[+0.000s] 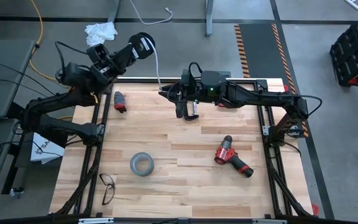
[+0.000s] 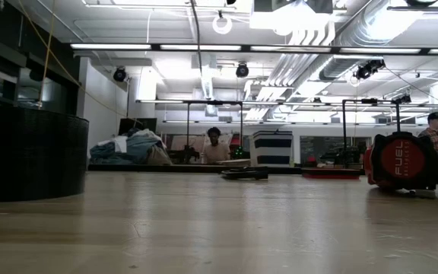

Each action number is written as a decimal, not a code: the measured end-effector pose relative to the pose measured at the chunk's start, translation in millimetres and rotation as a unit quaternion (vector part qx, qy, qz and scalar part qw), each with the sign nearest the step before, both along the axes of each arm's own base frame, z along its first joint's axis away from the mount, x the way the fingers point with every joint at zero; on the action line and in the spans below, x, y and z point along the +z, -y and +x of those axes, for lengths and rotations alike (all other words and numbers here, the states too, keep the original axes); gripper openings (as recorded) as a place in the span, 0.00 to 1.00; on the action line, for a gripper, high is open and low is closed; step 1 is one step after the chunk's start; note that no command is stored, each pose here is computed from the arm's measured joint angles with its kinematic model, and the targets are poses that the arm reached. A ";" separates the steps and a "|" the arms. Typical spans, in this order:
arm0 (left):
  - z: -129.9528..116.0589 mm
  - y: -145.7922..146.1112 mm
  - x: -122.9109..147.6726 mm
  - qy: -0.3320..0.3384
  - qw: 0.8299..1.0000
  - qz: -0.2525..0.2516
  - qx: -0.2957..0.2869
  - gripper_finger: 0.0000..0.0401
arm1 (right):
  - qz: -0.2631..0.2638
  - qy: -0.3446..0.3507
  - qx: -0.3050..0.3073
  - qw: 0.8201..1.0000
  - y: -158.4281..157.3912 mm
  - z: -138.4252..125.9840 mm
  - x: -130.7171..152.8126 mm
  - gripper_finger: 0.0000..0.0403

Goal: Coil cords
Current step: Coil the white wire onto the black spool

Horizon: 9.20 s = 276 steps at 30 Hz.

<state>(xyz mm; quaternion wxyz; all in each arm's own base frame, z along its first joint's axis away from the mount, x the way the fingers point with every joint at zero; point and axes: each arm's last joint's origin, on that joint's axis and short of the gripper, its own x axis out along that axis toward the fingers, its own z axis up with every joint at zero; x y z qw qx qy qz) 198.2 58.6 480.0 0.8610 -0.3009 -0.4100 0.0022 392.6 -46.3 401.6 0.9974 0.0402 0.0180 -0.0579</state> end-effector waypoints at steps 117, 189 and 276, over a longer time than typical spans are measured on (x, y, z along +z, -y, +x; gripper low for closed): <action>48.5 19.5 12.3 -0.098 0.958 -0.244 -0.116 0.01 | -0.181 0.176 -0.030 0.967 -2.0 42.3 20.2 0.00; 24.9 38.7 15.9 -0.120 0.919 -0.308 -0.214 0.01 | -0.282 0.090 0.049 0.954 -40.9 12.8 40.4 0.00; -45.3 17.5 -9.5 -0.397 0.909 -0.130 0.004 0.01 | -0.206 -0.035 -0.023 0.978 61.3 15.3 4.7 0.00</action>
